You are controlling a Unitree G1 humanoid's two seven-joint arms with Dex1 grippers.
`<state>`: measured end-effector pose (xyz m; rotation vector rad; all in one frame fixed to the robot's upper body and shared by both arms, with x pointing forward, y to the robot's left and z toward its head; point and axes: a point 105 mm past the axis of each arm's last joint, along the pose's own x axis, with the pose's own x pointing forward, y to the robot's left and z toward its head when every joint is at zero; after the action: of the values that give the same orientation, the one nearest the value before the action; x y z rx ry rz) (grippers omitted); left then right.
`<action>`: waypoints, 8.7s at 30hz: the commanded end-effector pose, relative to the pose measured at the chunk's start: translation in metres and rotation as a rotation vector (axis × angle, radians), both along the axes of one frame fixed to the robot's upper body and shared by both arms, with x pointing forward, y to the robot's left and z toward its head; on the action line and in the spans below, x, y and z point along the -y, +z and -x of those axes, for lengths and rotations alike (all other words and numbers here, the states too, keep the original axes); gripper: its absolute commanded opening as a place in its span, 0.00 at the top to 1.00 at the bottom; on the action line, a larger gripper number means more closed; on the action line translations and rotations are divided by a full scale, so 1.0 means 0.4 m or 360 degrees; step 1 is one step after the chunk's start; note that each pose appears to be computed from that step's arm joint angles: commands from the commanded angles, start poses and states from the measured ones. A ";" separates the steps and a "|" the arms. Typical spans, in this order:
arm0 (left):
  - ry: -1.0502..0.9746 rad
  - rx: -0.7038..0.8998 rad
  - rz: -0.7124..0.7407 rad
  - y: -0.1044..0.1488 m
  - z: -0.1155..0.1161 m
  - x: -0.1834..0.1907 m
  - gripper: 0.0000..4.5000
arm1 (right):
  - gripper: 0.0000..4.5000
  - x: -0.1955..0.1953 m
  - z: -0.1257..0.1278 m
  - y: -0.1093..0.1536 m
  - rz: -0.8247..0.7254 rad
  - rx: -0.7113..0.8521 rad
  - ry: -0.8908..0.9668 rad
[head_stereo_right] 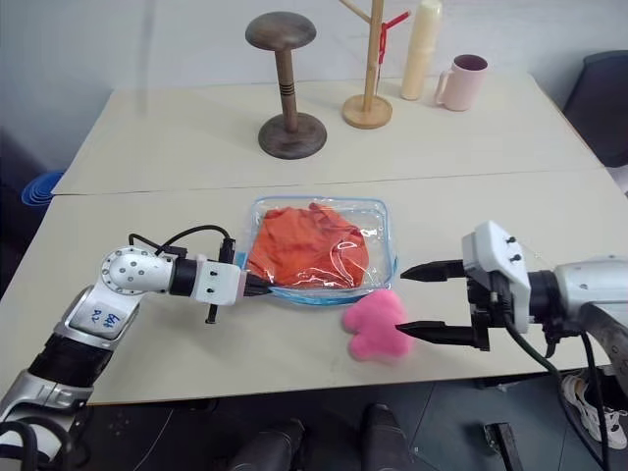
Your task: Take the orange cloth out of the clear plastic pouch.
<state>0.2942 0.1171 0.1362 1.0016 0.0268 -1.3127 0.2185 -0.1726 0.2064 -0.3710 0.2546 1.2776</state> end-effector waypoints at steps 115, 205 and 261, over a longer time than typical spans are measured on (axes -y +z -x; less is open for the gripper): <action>0.0019 -0.0630 0.0328 0.040 0.058 0.048 1.00 | 0.99 0.010 -0.165 -0.131 0.0680 0.0998 0.0305; 0.0216 -0.0584 0.0694 0.107 0.038 0.098 1.00 | 0.64 -0.125 -0.006 -0.080 -0.0170 0.0218 -0.0088; 0.0205 -0.0605 0.0860 0.136 0.032 0.140 1.00 | 0.54 -0.182 -0.236 -0.162 0.0589 0.1491 -0.0148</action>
<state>0.2860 0.0672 0.1749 0.2643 0.0977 -1.2454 0.3129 -0.1069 0.1333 -1.1706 -0.2178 0.8573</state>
